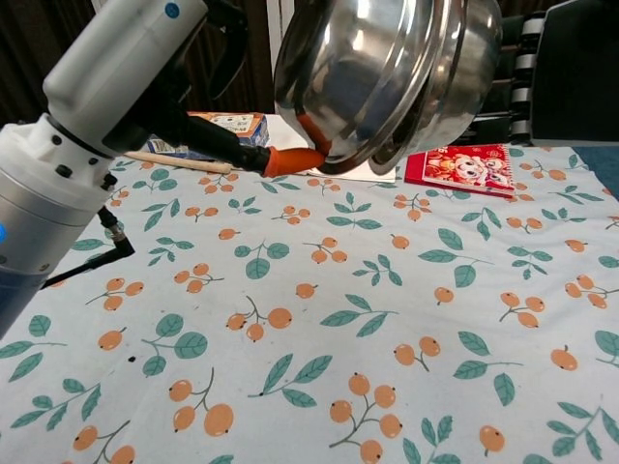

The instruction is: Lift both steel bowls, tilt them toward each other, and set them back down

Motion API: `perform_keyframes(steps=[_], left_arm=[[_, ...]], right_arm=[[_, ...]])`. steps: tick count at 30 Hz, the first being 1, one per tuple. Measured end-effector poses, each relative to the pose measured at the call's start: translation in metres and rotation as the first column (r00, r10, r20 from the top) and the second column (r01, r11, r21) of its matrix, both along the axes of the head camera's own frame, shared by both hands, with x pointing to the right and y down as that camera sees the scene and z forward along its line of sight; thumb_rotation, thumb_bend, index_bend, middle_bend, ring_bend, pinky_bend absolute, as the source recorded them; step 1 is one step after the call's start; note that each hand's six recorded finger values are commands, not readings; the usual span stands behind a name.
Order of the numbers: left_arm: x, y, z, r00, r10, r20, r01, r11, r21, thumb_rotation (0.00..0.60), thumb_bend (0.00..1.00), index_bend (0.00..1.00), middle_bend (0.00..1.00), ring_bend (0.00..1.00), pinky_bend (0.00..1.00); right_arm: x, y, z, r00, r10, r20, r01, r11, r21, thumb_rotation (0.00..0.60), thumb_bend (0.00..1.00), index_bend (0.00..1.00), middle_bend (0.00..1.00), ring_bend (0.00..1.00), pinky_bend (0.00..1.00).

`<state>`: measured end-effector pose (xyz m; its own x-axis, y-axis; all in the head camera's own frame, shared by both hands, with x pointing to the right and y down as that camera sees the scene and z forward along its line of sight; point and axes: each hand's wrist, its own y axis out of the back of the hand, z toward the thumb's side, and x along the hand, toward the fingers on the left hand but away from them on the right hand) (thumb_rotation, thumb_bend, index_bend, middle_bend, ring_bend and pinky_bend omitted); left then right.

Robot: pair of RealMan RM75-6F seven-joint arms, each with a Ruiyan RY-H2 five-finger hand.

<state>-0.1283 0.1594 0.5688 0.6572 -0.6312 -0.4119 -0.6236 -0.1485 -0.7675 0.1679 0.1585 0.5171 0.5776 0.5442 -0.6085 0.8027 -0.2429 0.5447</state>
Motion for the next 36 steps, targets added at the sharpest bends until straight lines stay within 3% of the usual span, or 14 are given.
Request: perform_keyframes(steps=[11, 28, 36], left_arm=[[0.014, 0.004, -0.004, 1.0, 0.015, -0.025, -0.015, 1.0, 0.017, 0.6, 0.35, 0.52, 0.63, 0.56, 0.78], [-0.011, -0.002, -0.01, 1.0, -0.021, -0.002, 0.021, 0.999, 0.032, 0.6, 0.35, 0.52, 0.63, 0.56, 0.78], [-0.02, -0.005, -0.017, 1.0, -0.029, 0.008, 0.029, 0.999, 0.044, 0.6, 0.35, 0.52, 0.63, 0.56, 0.78]], right_arm=[[-0.028, 0.011, -0.003, 0.996, -0.039, 0.083, 0.038, 0.999, 0.019, 0.6, 0.36, 0.66, 0.57, 0.55, 0.73], [0.004, -0.001, 0.003, 0.999, 0.042, -0.021, -0.041, 0.999, 0.036, 0.6, 0.36, 0.66, 0.57, 0.55, 0.73], [0.034, -0.012, 0.022, 0.99, 0.088, -0.109, -0.083, 0.995, 0.046, 0.6, 0.36, 0.66, 0.57, 0.55, 0.73]])
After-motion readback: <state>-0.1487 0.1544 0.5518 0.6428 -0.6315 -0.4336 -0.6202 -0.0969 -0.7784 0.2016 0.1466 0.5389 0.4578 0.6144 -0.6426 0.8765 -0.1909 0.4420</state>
